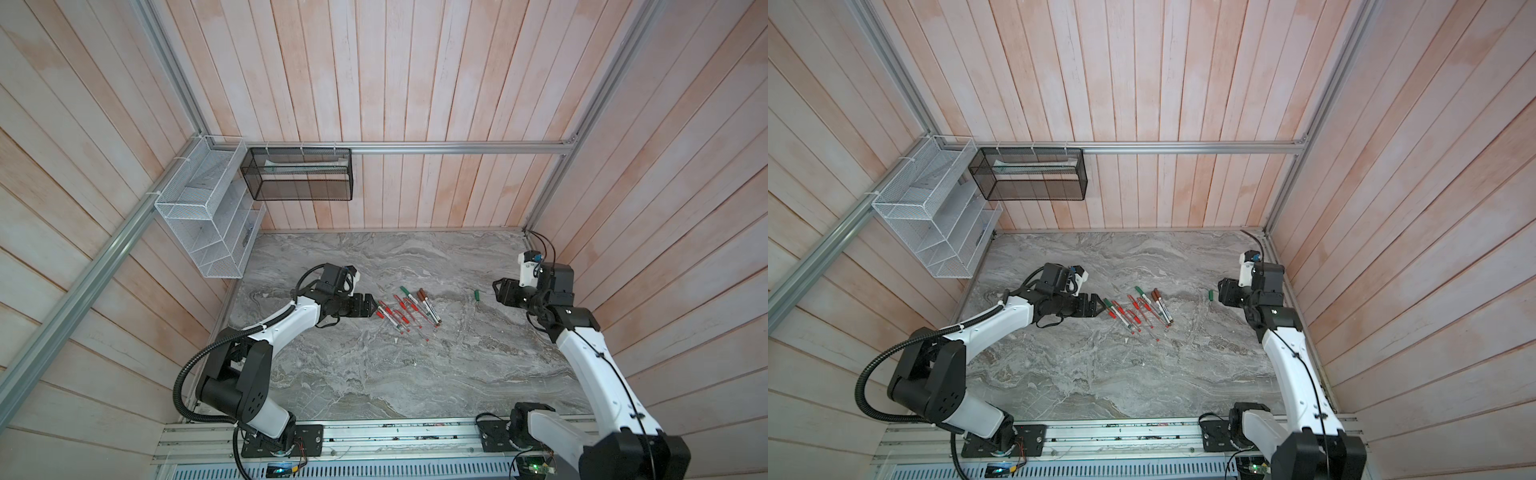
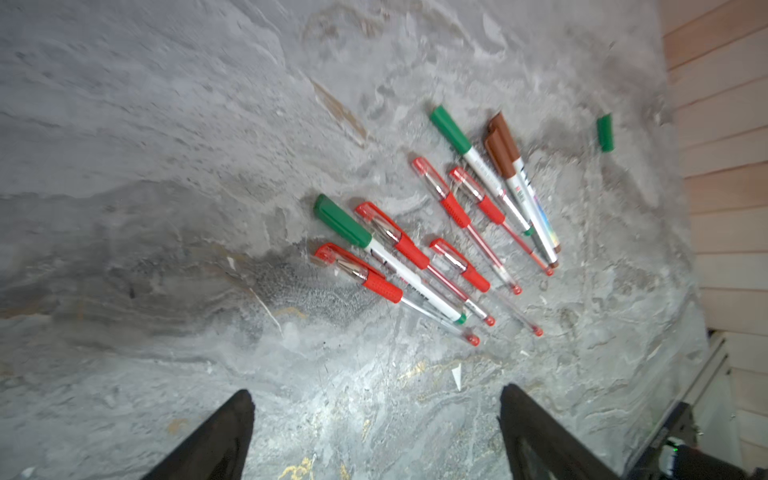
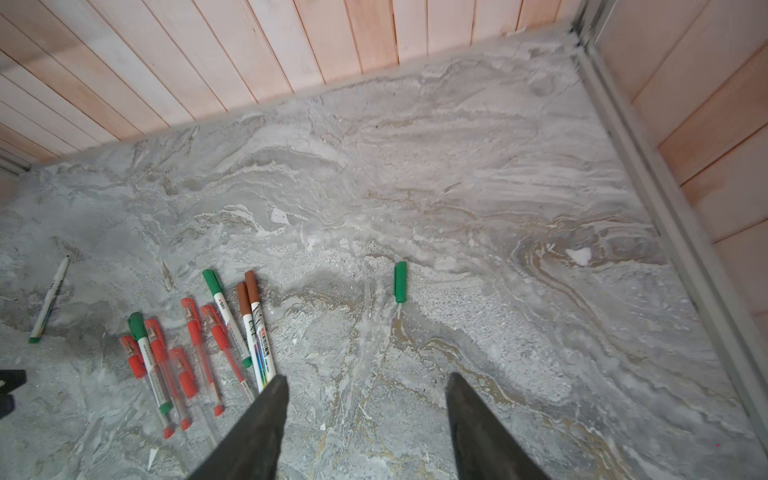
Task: Open the pen caps
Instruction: 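Move the left gripper back over the pen pile while the right arm withdraws, then grasp a red-capped gel pen with the left gripper and lift it upright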
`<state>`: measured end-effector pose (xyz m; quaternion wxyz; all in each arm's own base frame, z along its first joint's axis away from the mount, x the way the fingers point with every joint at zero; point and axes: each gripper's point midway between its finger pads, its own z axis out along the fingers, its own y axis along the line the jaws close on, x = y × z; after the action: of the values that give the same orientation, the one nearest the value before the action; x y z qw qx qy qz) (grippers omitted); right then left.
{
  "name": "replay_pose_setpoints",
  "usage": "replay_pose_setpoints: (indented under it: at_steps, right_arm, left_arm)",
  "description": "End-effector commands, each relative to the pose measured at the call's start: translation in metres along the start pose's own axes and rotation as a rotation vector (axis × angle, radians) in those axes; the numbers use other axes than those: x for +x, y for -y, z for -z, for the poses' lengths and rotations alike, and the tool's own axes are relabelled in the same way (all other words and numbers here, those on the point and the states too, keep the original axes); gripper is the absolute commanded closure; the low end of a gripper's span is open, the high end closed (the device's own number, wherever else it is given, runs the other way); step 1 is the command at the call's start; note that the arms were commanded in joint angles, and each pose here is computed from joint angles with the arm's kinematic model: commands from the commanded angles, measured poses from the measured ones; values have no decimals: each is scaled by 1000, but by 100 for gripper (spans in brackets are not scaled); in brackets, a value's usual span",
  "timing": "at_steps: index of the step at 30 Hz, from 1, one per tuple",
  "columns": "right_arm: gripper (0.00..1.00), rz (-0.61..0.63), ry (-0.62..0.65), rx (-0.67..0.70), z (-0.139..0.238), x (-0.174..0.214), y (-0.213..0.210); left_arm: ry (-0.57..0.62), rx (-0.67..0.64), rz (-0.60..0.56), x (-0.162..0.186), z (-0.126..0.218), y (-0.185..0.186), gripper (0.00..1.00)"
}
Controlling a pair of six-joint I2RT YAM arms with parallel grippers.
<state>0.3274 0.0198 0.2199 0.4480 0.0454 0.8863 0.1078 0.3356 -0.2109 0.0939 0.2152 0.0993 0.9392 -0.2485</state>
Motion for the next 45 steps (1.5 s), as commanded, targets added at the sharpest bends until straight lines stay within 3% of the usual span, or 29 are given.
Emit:
replay_pose_setpoints:
  at_steps: [1, 6, 10, 21, 31, 36, 40, 45]
  right_arm:
    - [32, 43, 83, 84, 18, -3, 14]
    - [12, 89, 236, 134, 42, 4, 23]
    - [3, 87, 336, 170, 53, 8, 29]
    - [3, 99, 326, 164, 48, 12, 25]
    - [3, 108, 333, 153, 48, 12, 21]
    - [3, 111, 331, 153, 49, 12, 20]
    - [3, 113, 334, 136, 47, 12, 17]
    - [3, 112, 329, 147, 47, 13, 18]
  left_arm:
    - [3, -113, -94, -1, -13, -5, 7]
    - [11, -209, -153, -5, -35, -12, 7]
    - [12, -232, -169, -11, -45, -13, 7]
    - [-30, -270, -227, -9, -72, -13, 7]
    - [-92, -295, -261, 12, -80, -25, 17]
    - [-98, -296, -253, 16, -70, -36, 28]
    - [-95, -297, -221, 15, -59, -51, 43]
    - [-78, -290, -228, 11, -53, -52, 47]
